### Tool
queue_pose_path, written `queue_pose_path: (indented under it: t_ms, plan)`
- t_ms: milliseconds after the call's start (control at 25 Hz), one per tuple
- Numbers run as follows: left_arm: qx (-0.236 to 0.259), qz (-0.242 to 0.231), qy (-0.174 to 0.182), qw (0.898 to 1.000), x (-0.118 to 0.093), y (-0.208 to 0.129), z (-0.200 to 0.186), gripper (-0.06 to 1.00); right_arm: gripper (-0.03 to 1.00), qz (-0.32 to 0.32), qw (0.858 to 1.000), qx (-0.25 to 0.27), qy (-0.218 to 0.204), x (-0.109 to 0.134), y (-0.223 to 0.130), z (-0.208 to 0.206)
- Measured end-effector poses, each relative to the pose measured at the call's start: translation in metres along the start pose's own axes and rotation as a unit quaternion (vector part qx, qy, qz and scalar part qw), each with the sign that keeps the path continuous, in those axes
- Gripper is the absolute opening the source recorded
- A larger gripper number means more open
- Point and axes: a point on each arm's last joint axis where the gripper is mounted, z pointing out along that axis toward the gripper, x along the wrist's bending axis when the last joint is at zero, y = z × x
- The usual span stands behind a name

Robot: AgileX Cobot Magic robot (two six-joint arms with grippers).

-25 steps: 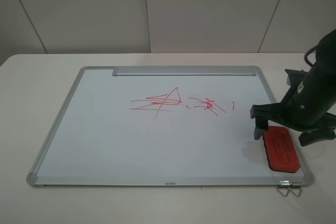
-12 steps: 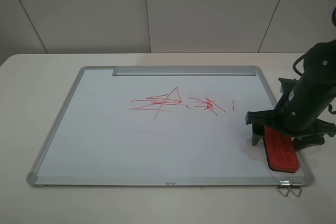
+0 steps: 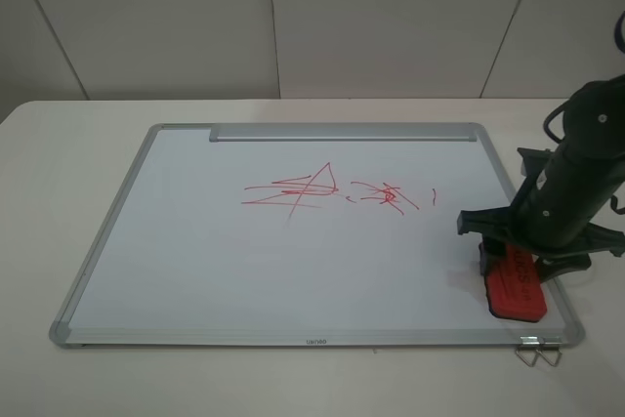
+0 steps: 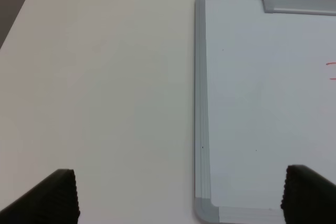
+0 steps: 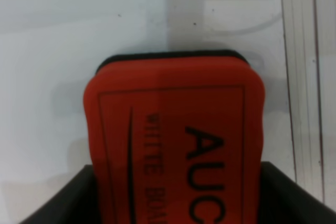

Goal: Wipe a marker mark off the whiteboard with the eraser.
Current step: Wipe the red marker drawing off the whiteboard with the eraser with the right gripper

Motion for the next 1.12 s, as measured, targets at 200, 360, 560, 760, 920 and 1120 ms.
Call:
queue_pose_path:
  t_ms: [200,360,560,760,920,1120]
  plan:
    - [0.000,0.000,0.000,1.000,0.000,0.000,0.000,0.77,0.51,-0.002,1.000,-0.001,-0.001,0.000,0.000,0.000]
    - [0.000,0.000,0.000,1.000,0.000,0.000,0.000,0.77,0.51,-0.004,1.000,-0.001,-0.002,0.000,0.000,0.000]
    - [0.000,0.000,0.000,1.000,0.000,0.000,0.000,0.77,0.51,-0.055,0.998,-0.015,-0.012,0.002,0.013,-0.018]
    - [0.000,0.000,0.000,1.000,0.000,0.000,0.000,0.77,0.51,-0.160,0.986,-0.047,-0.011,0.021,0.033,-0.060]
    - [0.000,0.000,0.000,1.000,0.000,0.000,0.000,0.77,0.51,-0.226,0.970,-0.087,0.002,0.057,0.042,-0.090]
    - [0.000,0.000,0.000,1.000,0.000,0.000,0.000,0.77,0.51,-0.283,0.953,-0.112,0.016,0.115,0.054,-0.104]
